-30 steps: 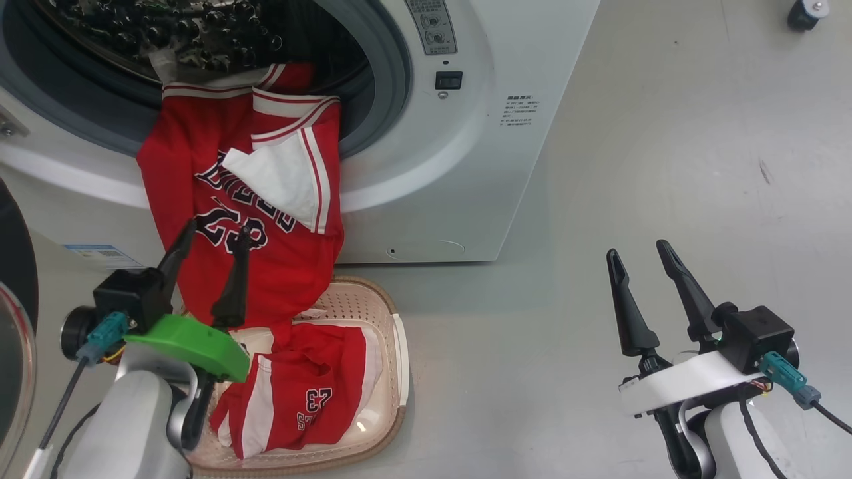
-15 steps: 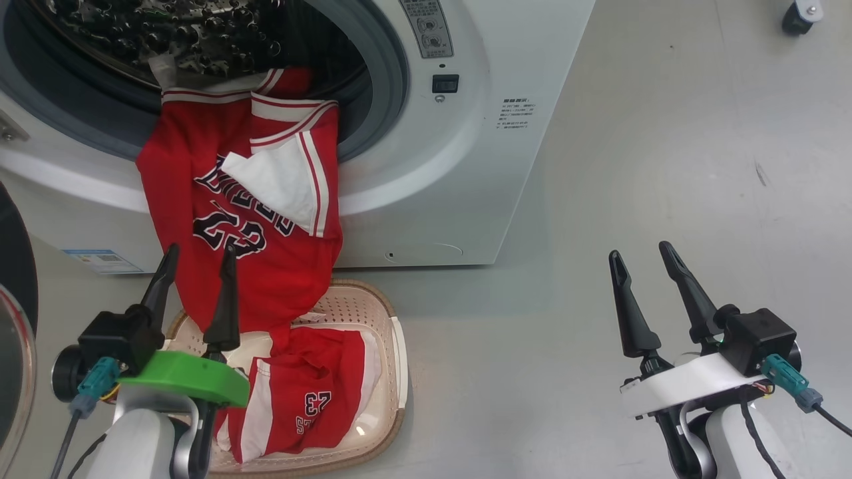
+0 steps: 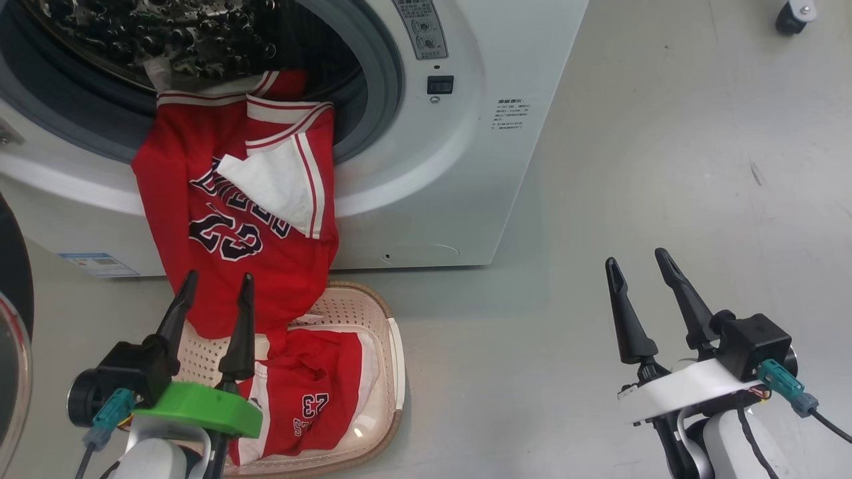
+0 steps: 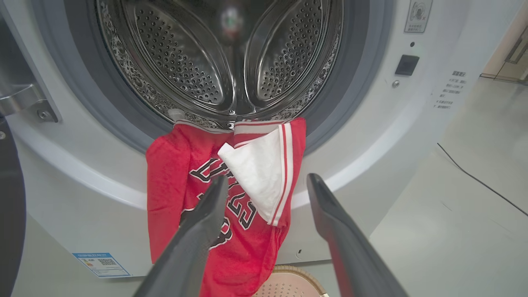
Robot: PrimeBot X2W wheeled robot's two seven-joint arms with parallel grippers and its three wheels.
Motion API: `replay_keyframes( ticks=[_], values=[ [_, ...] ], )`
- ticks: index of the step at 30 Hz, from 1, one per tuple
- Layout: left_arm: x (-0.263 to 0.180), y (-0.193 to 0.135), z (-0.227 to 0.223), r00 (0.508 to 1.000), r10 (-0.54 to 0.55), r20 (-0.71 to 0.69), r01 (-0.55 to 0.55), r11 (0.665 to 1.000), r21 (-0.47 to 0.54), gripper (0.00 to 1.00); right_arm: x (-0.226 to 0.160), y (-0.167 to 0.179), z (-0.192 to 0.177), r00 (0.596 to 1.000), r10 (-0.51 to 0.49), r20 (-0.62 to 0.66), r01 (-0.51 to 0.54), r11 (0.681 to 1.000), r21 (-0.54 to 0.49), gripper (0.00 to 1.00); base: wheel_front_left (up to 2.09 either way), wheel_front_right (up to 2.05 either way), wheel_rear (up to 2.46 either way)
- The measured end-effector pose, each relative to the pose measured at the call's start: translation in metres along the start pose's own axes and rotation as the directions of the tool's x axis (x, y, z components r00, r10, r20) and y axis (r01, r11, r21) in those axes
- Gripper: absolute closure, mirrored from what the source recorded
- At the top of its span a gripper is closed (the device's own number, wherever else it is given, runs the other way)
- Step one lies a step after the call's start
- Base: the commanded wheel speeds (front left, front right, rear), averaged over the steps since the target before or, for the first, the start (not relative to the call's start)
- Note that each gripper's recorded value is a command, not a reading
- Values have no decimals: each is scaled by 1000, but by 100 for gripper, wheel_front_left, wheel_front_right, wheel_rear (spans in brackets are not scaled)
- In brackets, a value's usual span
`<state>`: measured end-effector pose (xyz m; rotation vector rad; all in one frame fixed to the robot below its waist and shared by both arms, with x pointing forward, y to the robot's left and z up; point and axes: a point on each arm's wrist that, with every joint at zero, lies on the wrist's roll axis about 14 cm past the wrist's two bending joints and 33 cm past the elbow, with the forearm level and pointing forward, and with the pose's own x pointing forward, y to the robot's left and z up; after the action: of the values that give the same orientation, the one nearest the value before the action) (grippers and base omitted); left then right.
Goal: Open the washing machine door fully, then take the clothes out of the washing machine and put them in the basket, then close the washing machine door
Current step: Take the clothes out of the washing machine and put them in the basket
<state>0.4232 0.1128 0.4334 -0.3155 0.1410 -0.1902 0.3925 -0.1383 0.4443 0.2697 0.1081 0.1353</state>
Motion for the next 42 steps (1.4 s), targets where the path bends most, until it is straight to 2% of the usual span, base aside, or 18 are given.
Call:
replay_keyframes(
  ticks=[25,38,42],
  values=[
    [-13,-1,-9,1000,7,-22,-7,1000,-17,0,-4,1,-2,1000,0,-8,0,1000,2,0,0,0,0],
    [-2,1,-39,994,-6,-113,-1,998,-62,0,-4,-8,-16,998,-31,-50,31,999,7,0,0,0,0],
    [13,9,-43,988,-10,-152,4,999,-37,0,-3,-12,-20,997,-42,-60,42,999,8,0,0,0,0]
  ],
)
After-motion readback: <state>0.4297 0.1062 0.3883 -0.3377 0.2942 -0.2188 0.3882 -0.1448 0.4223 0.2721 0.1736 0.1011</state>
